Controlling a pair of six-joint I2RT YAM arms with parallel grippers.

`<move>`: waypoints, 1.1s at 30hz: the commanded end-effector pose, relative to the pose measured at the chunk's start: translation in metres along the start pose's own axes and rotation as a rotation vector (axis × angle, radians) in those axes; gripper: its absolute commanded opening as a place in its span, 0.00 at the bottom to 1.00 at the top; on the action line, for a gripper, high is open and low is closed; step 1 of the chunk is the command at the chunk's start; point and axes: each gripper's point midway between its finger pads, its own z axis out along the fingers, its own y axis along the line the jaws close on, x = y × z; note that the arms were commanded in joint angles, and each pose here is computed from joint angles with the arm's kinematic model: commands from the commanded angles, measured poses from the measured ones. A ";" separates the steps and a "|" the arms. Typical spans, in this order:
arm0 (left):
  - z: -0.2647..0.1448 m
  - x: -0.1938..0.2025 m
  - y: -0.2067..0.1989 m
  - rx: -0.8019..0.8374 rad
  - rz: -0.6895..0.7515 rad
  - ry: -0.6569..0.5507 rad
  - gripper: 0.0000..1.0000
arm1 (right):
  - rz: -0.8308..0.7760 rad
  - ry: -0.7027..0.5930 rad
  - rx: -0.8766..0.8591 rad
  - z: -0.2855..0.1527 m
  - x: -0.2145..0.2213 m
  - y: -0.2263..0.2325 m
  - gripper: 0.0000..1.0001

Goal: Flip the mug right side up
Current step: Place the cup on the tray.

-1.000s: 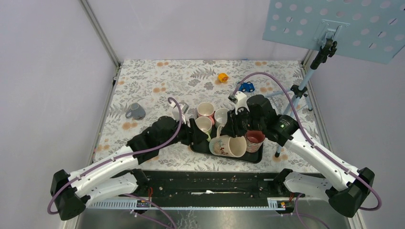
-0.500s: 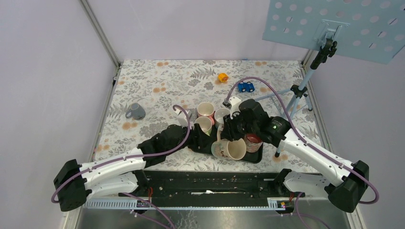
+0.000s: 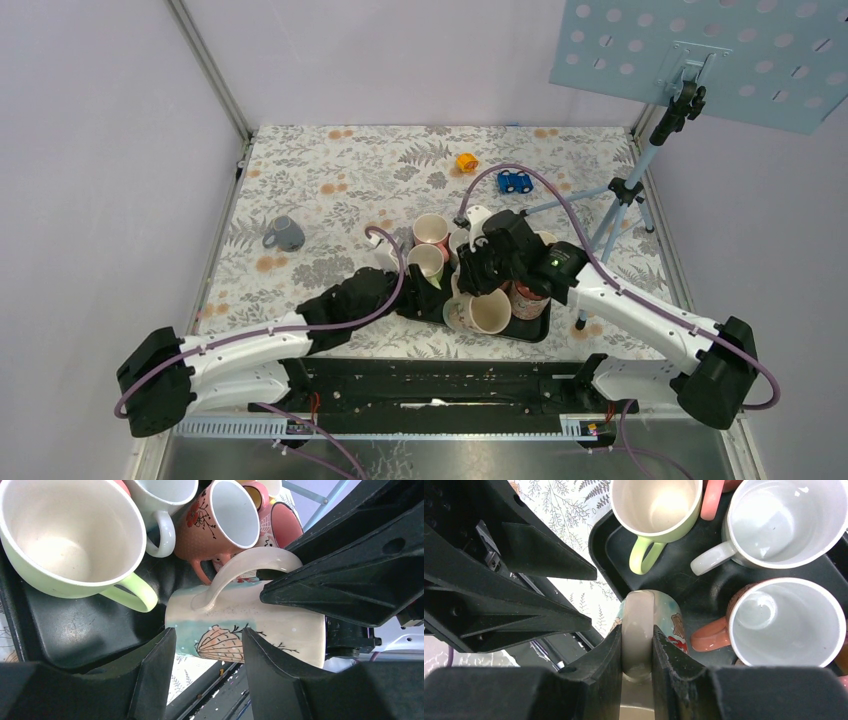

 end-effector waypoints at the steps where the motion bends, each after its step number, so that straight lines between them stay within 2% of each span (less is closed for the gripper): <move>1: 0.004 -0.007 -0.007 0.040 -0.020 -0.051 0.55 | -0.033 -0.127 -0.027 -0.007 -0.042 0.015 0.00; 20: 0.009 0.010 -0.001 0.039 -0.037 -0.024 0.54 | -0.061 -0.072 -0.015 0.010 -0.040 0.016 0.00; 33: -0.001 0.003 0.008 -0.004 -0.044 -0.064 0.54 | -0.069 0.003 0.008 0.029 -0.037 0.014 0.00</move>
